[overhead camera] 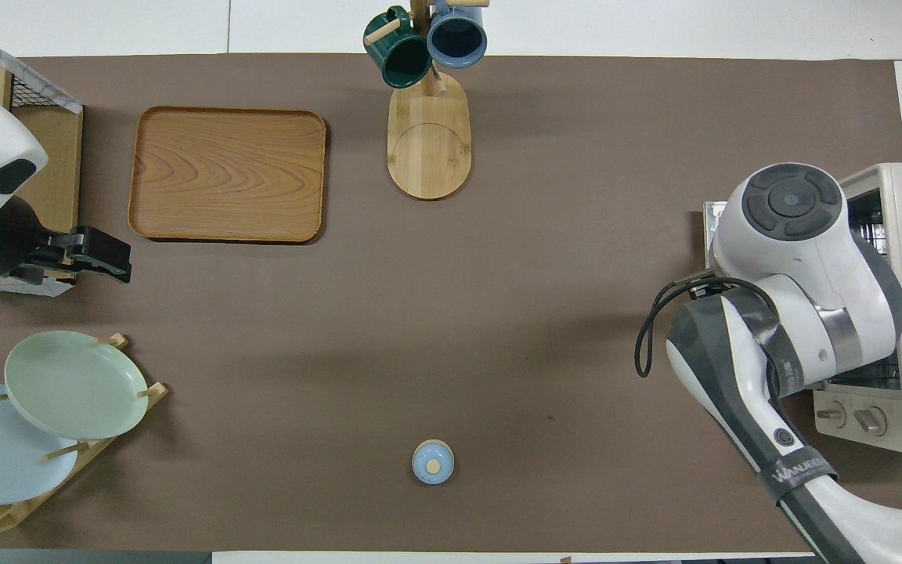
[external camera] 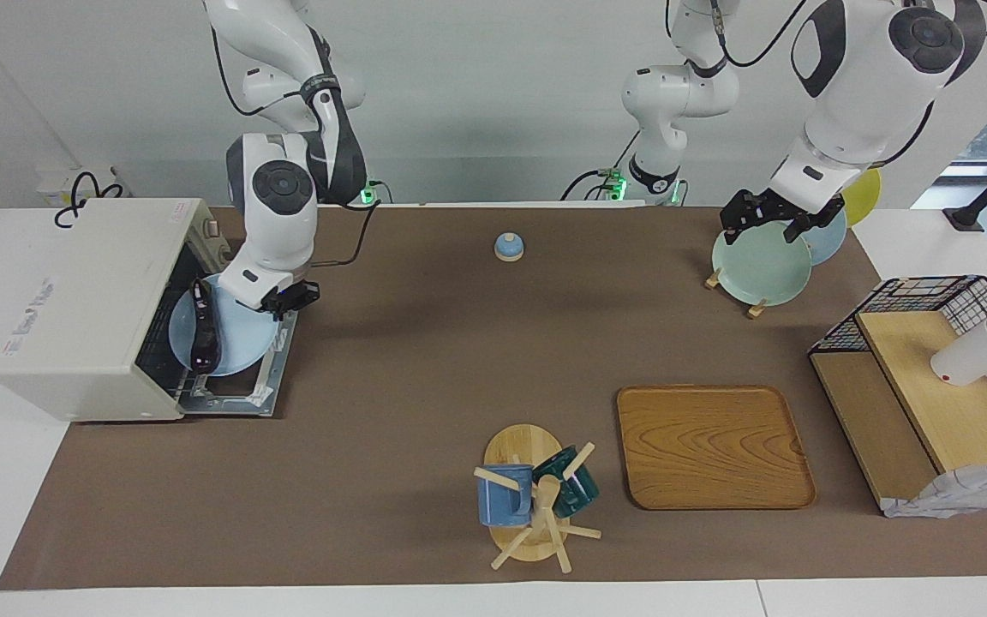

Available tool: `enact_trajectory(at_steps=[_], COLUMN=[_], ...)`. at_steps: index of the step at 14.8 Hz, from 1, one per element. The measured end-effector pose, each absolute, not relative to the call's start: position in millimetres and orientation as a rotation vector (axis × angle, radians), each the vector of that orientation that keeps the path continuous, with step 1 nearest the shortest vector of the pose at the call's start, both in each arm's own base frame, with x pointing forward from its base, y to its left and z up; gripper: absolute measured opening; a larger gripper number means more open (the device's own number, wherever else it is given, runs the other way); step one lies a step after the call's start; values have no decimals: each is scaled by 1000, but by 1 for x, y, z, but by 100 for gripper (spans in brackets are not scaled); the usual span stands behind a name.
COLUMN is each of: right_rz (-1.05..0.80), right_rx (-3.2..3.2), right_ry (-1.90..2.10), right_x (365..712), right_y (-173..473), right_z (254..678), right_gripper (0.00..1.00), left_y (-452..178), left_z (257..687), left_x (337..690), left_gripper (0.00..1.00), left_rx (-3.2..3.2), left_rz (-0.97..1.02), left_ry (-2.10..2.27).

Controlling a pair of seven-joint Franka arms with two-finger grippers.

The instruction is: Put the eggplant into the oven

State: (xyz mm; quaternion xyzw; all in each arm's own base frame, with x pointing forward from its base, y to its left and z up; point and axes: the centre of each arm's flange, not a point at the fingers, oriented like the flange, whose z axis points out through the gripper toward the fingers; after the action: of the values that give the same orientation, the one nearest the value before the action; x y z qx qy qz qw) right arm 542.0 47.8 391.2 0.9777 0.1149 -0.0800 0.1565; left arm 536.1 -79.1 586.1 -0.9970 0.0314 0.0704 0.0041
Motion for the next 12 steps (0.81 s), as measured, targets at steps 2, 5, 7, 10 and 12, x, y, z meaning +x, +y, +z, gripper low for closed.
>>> enact_trajectory(at_steps=[2, 5, 7, 10, 12], right_rz=[-259, -288, -292, -306, -321], right_rx=[2814, 2822, 2836, 2859, 2864], right_ry=[314, 285, 283, 287, 311], right_x=[541, 535, 532, 528, 527], right_y=[29, 9, -5, -15, -24], right_z=[387, 380, 379, 376, 374], right_gripper=[3, 3, 3, 20, 29], left_y=[-79, -78, -79, -78, -77], left_z=[587, 589, 590, 591, 591], left_x=[536, 535, 537, 539, 539], left_gripper=[100, 100, 100, 100, 100], left_rx=[-3124, -3126, -3140, -3149, -3150], left_rz=[217, 209, 187, 165, 165], left_ry=[98, 97, 93, 93, 96])
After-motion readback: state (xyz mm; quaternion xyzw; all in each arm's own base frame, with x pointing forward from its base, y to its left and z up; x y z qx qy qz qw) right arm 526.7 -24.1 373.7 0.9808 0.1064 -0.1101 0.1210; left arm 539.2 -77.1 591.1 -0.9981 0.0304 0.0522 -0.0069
